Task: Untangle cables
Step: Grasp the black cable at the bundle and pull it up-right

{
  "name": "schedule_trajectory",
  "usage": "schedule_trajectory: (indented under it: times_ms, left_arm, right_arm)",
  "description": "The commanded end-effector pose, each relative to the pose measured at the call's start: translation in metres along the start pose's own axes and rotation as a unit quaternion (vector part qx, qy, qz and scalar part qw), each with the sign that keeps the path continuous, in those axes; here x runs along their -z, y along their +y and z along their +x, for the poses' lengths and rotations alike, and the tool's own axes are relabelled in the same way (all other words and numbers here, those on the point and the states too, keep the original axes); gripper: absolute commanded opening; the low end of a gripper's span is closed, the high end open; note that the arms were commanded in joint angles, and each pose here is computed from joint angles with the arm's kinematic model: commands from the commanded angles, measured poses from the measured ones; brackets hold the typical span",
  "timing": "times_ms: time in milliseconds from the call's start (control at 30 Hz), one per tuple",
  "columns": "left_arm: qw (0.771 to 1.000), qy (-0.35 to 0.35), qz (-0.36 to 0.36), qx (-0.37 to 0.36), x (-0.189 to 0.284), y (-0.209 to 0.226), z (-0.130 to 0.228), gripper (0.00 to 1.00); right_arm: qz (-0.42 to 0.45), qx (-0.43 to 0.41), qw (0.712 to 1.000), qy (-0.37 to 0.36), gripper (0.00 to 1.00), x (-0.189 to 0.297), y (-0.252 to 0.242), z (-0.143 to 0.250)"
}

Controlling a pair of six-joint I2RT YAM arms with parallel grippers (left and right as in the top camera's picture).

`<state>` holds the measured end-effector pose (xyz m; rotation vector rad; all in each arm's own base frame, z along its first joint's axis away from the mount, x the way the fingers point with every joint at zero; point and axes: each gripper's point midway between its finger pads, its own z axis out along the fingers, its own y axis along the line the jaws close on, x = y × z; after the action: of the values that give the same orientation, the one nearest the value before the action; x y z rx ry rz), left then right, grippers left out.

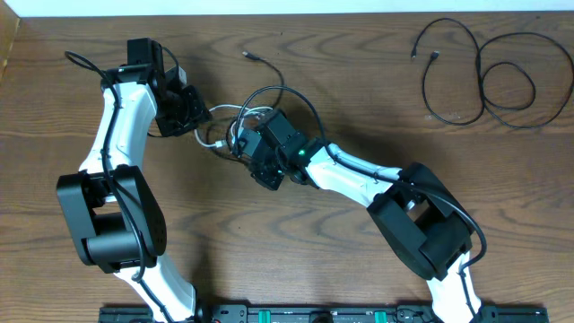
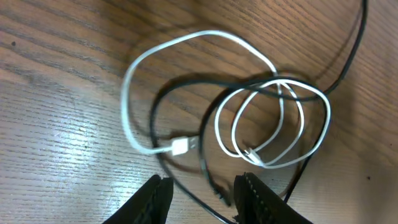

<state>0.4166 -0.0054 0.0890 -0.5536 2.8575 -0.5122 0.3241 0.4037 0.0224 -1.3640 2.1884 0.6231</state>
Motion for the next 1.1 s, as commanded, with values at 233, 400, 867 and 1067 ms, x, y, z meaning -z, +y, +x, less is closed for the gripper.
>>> schedule_trajectory:
  times_ms: [233, 400, 867, 1067]
  left_arm:
    - [1.000, 0.004, -0.016, -0.003, -0.006, 0.007, 0.001, 0.40]
    - [0.997, -0.010, -0.062, 0.035, -0.006, 0.023, -0.002, 0.40]
    - [0.996, -0.015, -0.067, 0.053, -0.011, 0.027, -0.002, 0.57]
    - [0.996, -0.015, -0.067, 0.053, -0.011, 0.027, -0.002, 0.57]
  right_arm:
    - [0.030, 0.056, 0.987, -0.149, 0.01, 0.123, 0.018, -0.101]
    - [0.086, 0.041, 0.976, -0.193, 0.01, 0.180, 0.008, -0.123]
    - [0.102, 0.071, 0.925, -0.358, 0.01, 0.267, 0.016, -0.190]
    - [0.137, 0.119, 0.883, -0.432, 0.01, 0.303, 0.011, -0.218]
